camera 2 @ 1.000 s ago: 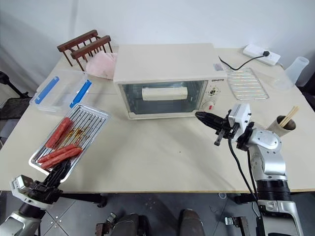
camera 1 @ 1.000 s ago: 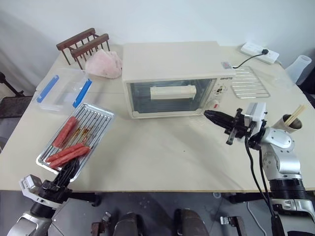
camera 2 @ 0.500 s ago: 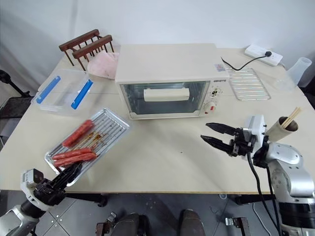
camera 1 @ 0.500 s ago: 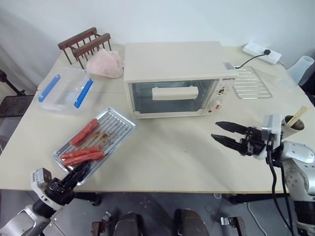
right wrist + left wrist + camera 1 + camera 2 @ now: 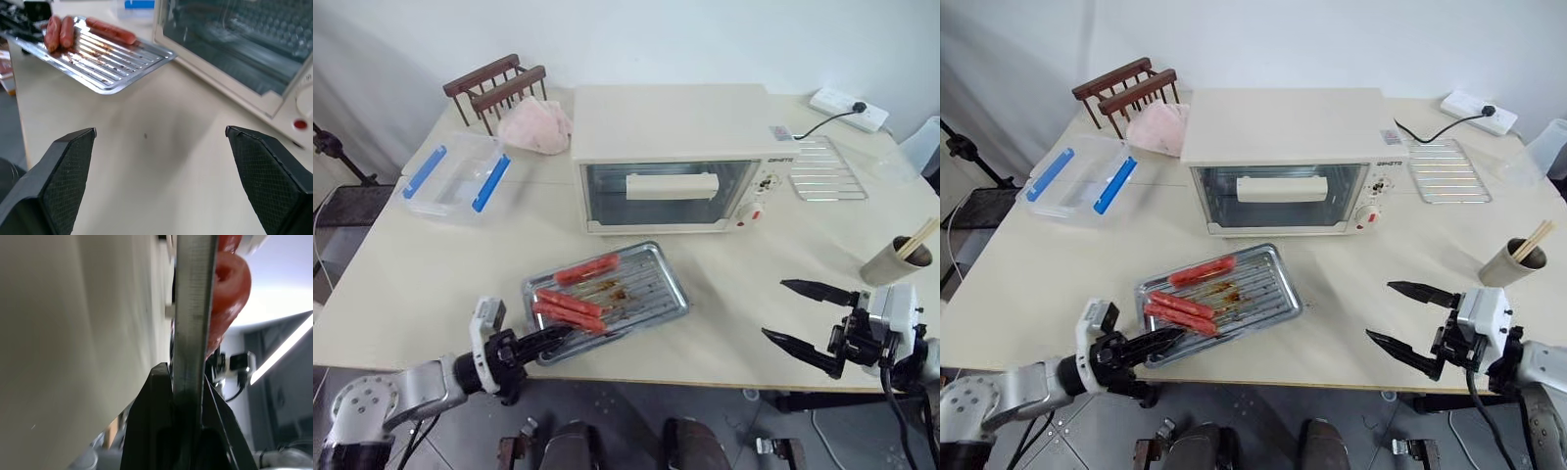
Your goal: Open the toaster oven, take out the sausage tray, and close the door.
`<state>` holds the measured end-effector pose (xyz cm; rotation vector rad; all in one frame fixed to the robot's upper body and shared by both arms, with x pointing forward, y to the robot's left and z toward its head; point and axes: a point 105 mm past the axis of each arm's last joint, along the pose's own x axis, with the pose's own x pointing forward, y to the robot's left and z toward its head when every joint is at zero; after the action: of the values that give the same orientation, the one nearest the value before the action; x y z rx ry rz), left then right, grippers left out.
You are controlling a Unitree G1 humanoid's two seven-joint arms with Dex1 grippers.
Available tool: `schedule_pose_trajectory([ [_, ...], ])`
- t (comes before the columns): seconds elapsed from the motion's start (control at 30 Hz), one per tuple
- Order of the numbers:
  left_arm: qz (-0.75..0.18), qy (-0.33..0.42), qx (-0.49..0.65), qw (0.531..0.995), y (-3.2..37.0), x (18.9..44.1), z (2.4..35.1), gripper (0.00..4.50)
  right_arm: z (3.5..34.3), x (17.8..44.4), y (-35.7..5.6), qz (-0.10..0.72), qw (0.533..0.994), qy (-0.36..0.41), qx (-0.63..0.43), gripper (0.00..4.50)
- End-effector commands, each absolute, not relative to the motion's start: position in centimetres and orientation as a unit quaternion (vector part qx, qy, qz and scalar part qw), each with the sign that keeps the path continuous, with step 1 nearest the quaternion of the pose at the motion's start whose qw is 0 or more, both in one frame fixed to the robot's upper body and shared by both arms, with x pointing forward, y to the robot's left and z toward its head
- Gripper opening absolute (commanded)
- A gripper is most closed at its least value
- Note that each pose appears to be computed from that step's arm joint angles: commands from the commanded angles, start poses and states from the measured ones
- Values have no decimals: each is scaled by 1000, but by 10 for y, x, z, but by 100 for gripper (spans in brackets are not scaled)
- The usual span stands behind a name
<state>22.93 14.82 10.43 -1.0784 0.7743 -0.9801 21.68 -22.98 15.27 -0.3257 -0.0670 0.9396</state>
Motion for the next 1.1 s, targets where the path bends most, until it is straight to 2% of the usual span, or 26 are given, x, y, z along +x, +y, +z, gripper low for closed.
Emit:
schedule_pose_trajectory([
  [0.03,-479,367,-446,661,135,233,110,0,163,208,-237,426,880,-57,-201,444],
  [0.27,-517,423,-404,626,107,248,106,0,154,184,-247,407,890,-27,-206,444],
  [0.57,-491,449,-394,634,69,282,91,0,150,173,-246,386,901,-15,-197,444],
  [0.83,-458,491,-361,648,58,285,74,0,150,174,-243,379,905,-19,-194,444],
  [1.03,-442,492,-351,663,55,288,71,0,149,175,-241,380,905,-19,-192,444],
  [1.1,-440,490,-351,666,55,288,72,65,149,175,-241,380,905,-20,-192,450],
])
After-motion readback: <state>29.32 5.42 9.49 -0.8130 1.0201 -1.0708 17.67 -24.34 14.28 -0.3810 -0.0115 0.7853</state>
